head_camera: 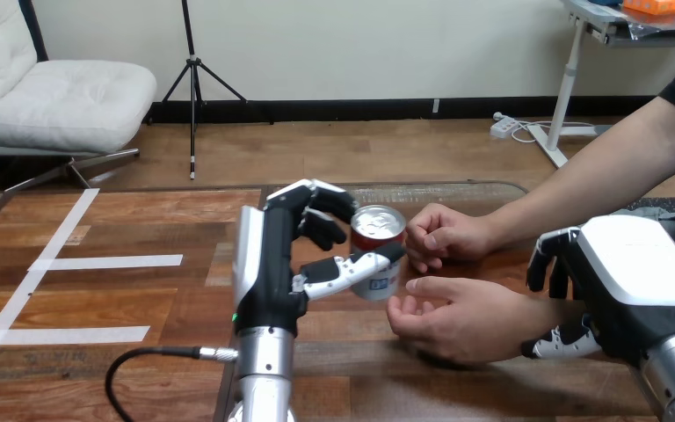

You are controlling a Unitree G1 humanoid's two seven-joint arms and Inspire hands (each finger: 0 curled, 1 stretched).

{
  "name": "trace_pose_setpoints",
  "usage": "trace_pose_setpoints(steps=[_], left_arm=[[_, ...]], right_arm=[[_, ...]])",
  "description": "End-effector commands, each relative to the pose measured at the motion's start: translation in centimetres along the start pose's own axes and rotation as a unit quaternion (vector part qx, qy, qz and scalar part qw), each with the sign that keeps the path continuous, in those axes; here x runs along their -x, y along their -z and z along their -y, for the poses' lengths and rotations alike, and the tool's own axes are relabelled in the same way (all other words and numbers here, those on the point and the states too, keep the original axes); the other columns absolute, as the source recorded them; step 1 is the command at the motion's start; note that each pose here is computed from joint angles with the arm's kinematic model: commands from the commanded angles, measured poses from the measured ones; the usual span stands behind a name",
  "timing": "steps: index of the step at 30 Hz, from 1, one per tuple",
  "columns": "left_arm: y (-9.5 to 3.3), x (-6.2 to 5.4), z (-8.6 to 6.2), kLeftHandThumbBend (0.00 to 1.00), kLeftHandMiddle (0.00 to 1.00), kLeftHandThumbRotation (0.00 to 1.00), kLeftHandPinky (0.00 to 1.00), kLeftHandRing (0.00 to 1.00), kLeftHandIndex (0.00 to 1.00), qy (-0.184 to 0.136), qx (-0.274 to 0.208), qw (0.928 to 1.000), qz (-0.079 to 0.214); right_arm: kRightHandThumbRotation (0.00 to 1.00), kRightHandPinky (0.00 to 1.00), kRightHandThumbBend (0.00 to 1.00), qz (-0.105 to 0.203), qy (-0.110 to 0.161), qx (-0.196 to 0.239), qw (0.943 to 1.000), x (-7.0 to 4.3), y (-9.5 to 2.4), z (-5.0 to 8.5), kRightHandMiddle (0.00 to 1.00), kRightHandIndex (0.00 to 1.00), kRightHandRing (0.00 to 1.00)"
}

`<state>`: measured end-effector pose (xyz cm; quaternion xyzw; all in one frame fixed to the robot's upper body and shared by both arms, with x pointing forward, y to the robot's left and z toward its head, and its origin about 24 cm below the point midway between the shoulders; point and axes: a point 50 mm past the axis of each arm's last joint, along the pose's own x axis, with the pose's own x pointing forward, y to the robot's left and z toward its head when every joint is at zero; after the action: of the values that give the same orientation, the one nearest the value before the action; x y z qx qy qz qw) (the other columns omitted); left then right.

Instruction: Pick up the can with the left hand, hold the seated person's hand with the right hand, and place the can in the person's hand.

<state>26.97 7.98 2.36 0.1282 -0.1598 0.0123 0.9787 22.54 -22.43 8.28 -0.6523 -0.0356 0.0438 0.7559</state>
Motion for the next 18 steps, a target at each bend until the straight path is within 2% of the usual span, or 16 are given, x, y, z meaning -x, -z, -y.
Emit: trace_pose_setpoints(steps=[1, 18], left_arm=[[-3.2, -2.2, 1.8, 0.58, 0.42, 0.0, 0.35, 0.39, 0.44, 0.004, 0.042, 0.9972, 0.062], [-3.4, -1.5, 3.6, 0.56, 0.44, 0.0, 0.37, 0.4, 0.45, 0.042, 0.057, 0.996, 0.055]], right_arm=[[0.0, 0.29, 0.95, 0.03, 0.079, -0.001, 0.9965, -0.5, -1.0, 2.9, 0.4, 0.45, 0.34], [0.0, 0.28, 0.95, 0.032, 0.078, -0.003, 0.9965, -0.2, -1.4, 3.3, 0.39, 0.44, 0.33]])
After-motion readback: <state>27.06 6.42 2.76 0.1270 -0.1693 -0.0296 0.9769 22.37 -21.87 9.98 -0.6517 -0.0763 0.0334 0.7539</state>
